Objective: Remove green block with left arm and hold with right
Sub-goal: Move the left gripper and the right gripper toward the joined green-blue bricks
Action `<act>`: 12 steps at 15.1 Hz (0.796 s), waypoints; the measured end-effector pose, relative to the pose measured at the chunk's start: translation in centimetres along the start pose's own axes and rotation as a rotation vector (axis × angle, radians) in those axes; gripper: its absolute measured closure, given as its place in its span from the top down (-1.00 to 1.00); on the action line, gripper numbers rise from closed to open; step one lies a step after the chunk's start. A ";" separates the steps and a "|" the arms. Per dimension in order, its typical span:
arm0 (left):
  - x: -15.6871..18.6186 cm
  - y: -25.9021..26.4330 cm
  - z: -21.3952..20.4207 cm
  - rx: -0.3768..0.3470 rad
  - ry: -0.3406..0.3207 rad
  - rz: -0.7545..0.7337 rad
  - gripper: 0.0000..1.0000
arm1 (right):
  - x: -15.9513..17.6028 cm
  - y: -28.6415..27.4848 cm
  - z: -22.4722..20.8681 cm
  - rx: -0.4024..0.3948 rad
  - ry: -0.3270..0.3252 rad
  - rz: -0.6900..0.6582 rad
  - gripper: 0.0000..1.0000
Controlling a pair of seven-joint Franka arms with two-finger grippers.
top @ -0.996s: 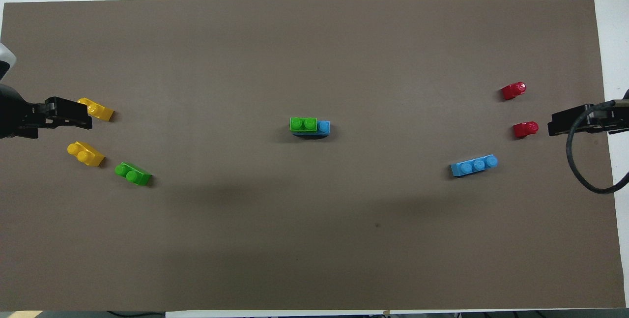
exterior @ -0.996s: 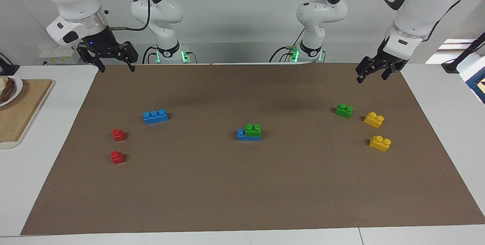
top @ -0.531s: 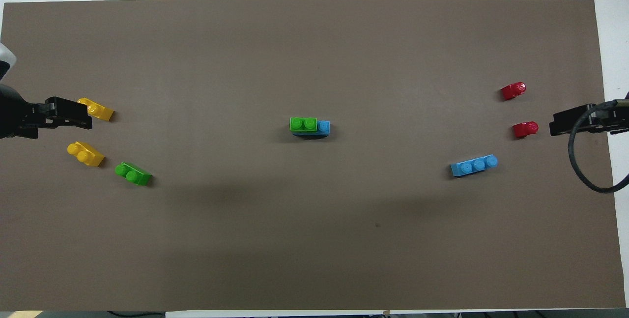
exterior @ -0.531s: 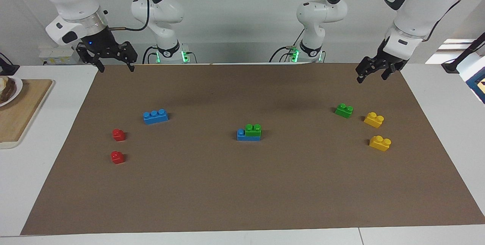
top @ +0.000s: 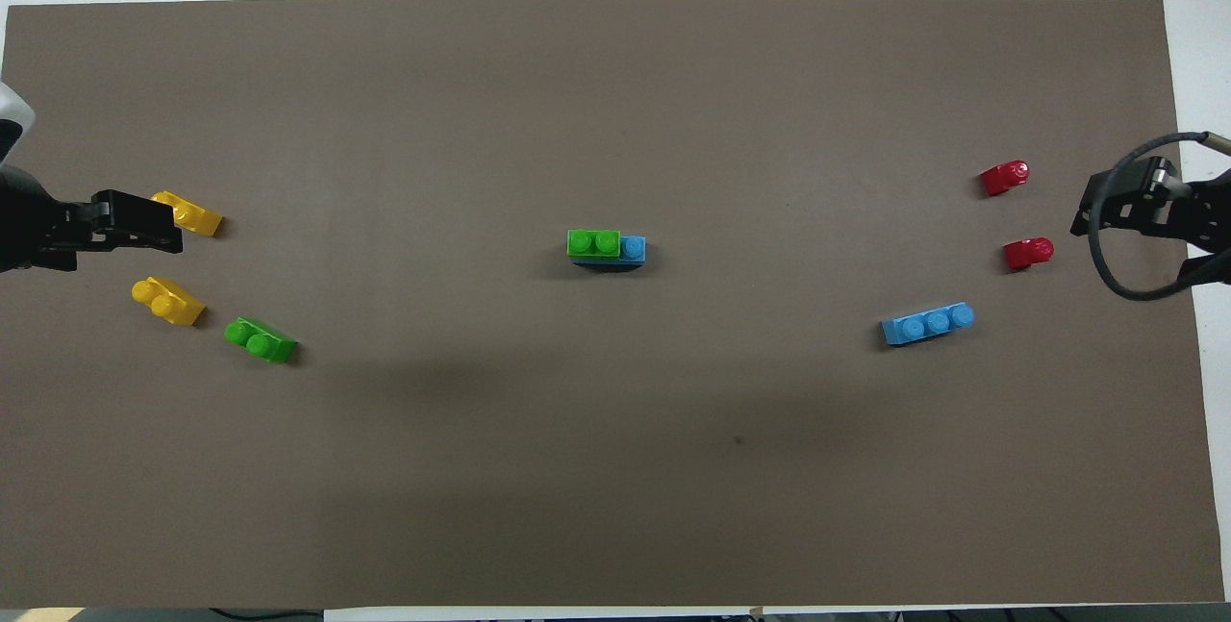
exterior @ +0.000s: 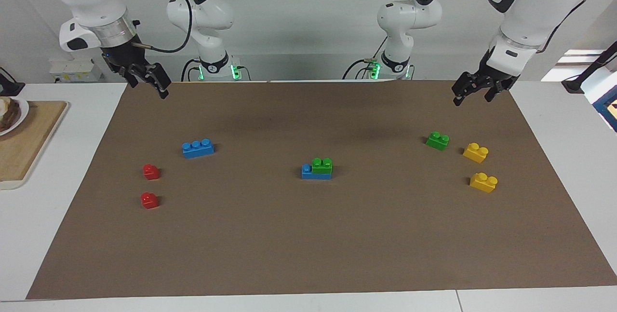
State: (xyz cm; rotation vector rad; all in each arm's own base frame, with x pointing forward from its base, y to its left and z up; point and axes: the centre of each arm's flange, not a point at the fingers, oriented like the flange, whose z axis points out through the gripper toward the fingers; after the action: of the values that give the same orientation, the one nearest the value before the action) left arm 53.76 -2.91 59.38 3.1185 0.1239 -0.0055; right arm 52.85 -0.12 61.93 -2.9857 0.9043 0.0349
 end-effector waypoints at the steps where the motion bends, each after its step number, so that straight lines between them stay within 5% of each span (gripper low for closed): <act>1: 0.0 0.0 0.0 0.000 -0.001 0.000 1.00 | -0.2 -0.4 0.2 0.033 -0.022 0.115 0.96; 6: -0.1 0.2 0.3 -0.003 -0.007 -0.020 1.00 | -1.3 -1.9 1.8 0.107 -0.180 0.617 0.98; 10: -0.9 3.3 1.1 -0.003 -0.027 -0.207 1.00 | -1.6 -2.7 3.9 0.148 -0.326 0.767 0.97; 12: -1.8 6.3 1.2 0.001 -0.029 -0.374 1.00 | -1.2 -3.0 5.6 0.185 -0.410 0.815 0.81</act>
State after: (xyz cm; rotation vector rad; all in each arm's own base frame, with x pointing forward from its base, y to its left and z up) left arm 52.49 -9.33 58.32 3.0419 0.7006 -0.0557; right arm 53.41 3.21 56.40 -2.1234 1.8229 0.5115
